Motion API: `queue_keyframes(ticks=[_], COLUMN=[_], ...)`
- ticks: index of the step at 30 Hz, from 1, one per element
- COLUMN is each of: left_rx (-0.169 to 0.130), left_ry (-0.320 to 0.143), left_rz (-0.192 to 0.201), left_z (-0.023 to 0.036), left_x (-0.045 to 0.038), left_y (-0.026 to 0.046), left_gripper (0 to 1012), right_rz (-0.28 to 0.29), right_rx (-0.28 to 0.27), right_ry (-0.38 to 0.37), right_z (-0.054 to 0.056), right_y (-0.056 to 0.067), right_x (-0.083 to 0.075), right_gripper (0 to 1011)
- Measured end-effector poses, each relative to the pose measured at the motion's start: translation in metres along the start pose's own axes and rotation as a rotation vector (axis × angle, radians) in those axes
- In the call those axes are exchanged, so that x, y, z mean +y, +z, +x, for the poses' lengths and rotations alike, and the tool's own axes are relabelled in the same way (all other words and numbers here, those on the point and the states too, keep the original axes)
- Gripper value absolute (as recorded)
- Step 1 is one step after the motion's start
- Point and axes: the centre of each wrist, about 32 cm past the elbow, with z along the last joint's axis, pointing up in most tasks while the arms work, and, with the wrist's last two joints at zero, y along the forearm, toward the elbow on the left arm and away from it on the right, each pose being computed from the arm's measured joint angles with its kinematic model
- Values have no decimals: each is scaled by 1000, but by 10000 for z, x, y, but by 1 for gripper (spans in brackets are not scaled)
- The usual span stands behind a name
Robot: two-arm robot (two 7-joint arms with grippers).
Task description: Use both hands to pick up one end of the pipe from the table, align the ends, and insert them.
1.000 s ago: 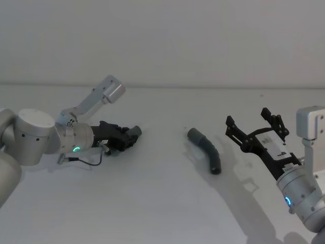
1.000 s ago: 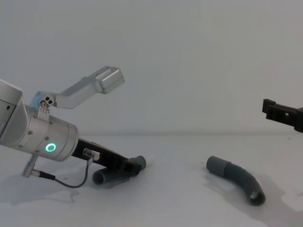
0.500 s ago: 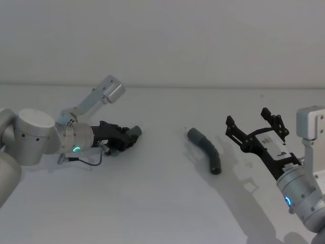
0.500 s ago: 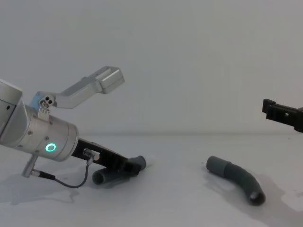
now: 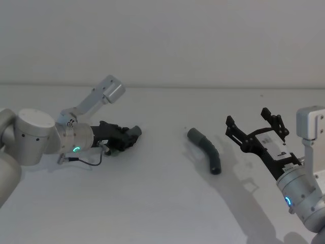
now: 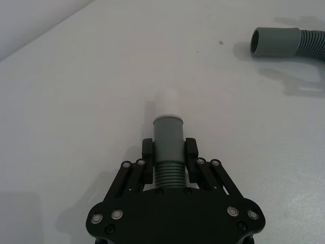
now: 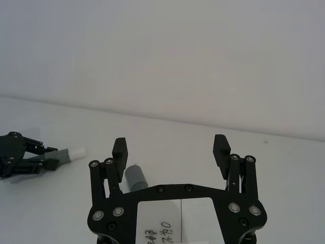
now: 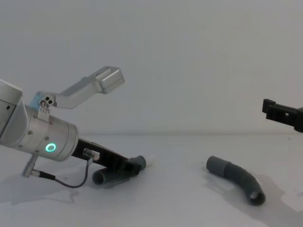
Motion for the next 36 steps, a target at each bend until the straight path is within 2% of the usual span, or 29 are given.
queue_keyframes(ticks=[14, 20, 28, 36], left_rx=[0, 0, 0, 0], left_ry=[0, 0, 0, 0], left_rz=[0, 0, 0, 0], left_z=[0, 0, 0, 0], left_x=[0, 0, 0, 0], left_y=[0, 0, 0, 0], left_gripper=[355, 355, 355, 355], right_rz=[-8, -54, -148, -241], right_rx=[-6, -30, -91, -140], right_ry=[6, 42, 122, 205], right_z=[0, 0, 5, 17], right_y=[7, 43, 154, 290], right_x=[-3, -15, 1, 102], right_gripper=[1001, 1001, 1001, 1001])
